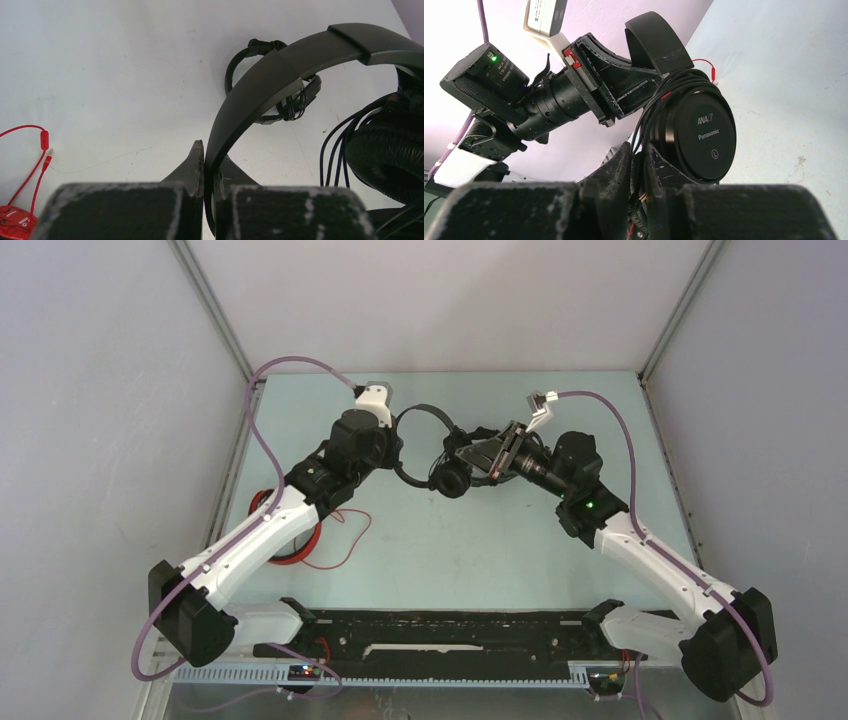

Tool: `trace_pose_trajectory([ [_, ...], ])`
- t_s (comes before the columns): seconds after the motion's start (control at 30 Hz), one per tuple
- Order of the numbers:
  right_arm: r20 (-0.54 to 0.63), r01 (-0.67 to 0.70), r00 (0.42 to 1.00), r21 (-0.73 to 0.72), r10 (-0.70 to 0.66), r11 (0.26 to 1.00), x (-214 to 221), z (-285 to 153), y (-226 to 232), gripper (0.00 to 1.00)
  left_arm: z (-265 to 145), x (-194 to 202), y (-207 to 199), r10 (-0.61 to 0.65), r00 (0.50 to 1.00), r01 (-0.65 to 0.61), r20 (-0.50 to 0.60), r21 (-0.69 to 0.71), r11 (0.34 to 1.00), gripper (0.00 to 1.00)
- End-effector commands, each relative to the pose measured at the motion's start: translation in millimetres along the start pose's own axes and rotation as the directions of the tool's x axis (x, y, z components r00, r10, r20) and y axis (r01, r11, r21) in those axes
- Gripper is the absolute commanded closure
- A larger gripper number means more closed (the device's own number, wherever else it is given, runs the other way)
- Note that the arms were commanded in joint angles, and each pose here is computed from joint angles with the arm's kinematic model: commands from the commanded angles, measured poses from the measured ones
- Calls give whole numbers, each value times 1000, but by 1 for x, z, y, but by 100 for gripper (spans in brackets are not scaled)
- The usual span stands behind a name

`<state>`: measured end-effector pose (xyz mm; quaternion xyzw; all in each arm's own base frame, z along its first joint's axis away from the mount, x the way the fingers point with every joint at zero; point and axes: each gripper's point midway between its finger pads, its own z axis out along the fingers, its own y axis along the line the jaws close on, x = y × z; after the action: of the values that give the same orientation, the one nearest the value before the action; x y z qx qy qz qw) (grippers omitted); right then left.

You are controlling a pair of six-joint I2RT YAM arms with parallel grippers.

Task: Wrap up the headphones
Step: Wrap the headphones cable around the headphones.

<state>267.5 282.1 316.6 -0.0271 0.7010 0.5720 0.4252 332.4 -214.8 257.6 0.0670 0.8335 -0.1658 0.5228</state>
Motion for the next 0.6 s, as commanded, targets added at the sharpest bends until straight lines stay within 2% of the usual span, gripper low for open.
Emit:
trace_pose_trajectory([
  [0.0, 45, 25, 999, -28, -24, 999, -18, -5, 17, 77, -13, -40, -10, -38, 990, 32, 139, 42, 999, 100],
  [0.27, 33, 15, 999, -10, -15, 1000, -15, -10, 17, 77, -13, -42, -10, -34, 989, 29, 141, 38, 999, 100],
  [0.37, 31, 15, 999, 5, -15, 1000, -14, -10, 13, 79, -13, -42, -11, -35, 990, 30, 140, 41, 999, 100],
  [0.47, 33, 26, 999, 4, -26, 1000, -14, -10, 13, 86, -12, -41, -11, -35, 990, 29, 136, 41, 999, 100],
  [0.57, 30, 24, 999, 3, -24, 1000, -14, -11, 14, 86, -13, -42, -11, -34, 990, 28, 139, 40, 999, 100],
])
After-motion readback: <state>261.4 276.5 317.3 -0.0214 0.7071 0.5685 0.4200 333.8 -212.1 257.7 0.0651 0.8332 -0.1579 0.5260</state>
